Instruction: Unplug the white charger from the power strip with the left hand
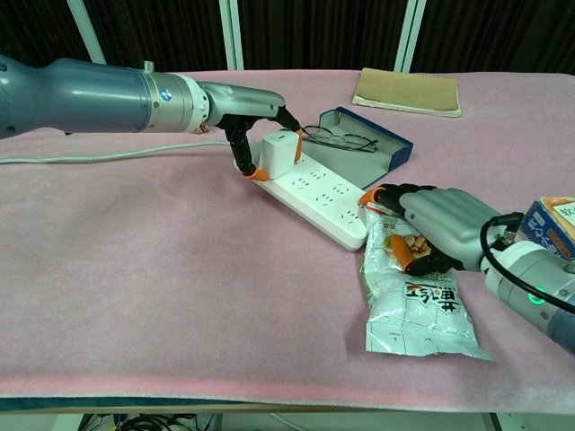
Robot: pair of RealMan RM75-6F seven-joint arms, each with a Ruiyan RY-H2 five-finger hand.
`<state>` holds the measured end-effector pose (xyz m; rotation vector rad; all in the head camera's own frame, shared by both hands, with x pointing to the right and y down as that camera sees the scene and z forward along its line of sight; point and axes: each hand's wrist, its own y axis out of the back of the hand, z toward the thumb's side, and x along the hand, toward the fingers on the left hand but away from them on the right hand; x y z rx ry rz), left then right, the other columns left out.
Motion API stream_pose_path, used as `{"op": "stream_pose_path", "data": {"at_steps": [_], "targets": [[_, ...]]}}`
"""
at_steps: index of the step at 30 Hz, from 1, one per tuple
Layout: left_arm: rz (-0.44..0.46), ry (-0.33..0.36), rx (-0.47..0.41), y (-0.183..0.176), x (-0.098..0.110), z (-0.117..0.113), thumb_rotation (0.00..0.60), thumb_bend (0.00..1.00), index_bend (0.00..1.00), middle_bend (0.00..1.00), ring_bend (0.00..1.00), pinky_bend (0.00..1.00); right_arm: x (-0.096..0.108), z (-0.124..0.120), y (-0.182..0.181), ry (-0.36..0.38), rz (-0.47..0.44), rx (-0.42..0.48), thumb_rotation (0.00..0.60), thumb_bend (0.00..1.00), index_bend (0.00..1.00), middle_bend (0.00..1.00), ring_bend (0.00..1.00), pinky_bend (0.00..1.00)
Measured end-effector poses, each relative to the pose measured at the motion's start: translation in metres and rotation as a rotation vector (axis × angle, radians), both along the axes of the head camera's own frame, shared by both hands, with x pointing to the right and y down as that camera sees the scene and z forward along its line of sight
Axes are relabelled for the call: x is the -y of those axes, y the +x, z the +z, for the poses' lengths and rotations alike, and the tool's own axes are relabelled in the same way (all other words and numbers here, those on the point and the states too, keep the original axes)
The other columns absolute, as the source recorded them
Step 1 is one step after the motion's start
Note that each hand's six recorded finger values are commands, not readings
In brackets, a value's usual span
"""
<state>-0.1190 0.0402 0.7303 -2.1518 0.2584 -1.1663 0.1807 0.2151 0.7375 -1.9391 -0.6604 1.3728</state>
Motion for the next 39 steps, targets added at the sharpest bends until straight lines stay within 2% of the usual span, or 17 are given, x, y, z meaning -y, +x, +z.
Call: {"op": "stream_pose_path", "data": {"at_steps": [4, 11, 15, 20, 23, 28, 33, 39], "targets": [[-0.026, -0.045, 0.001, 0.0, 0.003, -0.003, 0.6, 0.63, 0.46, 0.17, 0.0, 0.02, 0.0, 0.0, 0.0, -0.001, -0.004, -0.004, 0.6, 0.36, 0.17, 0.1, 0.09, 0.11], [-0.019, -0.027, 0.012, 0.001, 0.008, -0.006, 0.6, 0.64, 0.47, 0.18, 0.0, 0.02, 0.0, 0.001, 0.001, -0.006, -0.005, -0.011, 0.6, 0.36, 0.17, 0.1, 0.09, 0.11], [-0.017, 0.053, -0.016, 0.003, 0.009, -0.01, 0.6, 0.64, 0.48, 0.18, 0.0, 0.02, 0.0, 0.0, 0.002, -0.008, -0.001, -0.013, 0.6, 0.36, 0.17, 0.1, 0.09, 0.11], [-0.007, 0.214, -0.099, 0.006, 0.009, -0.019, 0.6, 0.64, 0.48, 0.19, 0.0, 0.02, 0.001, -0.002, 0.003, -0.002, 0.004, -0.012, 0.6, 0.36, 0.17, 0.1, 0.09, 0.11], [-0.003, 0.258, -0.146, 0.006, 0.005, -0.022, 0.6, 0.64, 0.49, 0.19, 0.0, 0.02, 0.001, -0.002, 0.003, -0.005, 0.003, -0.009, 0.6, 0.36, 0.17, 0.1, 0.09, 0.11], [-0.05, 0.198, -0.209, 0.001, -0.004, -0.014, 0.6, 0.64, 0.48, 0.19, 0.0, 0.02, 0.001, -0.003, 0.001, -0.011, 0.002, 0.0, 0.6, 0.36, 0.17, 0.1, 0.09, 0.11], [-0.054, 0.165, -0.202, -0.004, -0.008, -0.008, 0.6, 0.64, 0.48, 0.19, 0.0, 0.02, 0.003, -0.005, -0.001, 0.003, -0.005, 0.004, 0.6, 0.36, 0.18, 0.11, 0.09, 0.11], [-0.081, 0.138, -0.243, -0.004, -0.011, -0.009, 0.6, 0.64, 0.48, 0.19, 0.0, 0.02, 0.0, -0.003, -0.003, -0.001, -0.046, -0.014, 0.6, 0.36, 0.18, 0.11, 0.09, 0.11]]}}
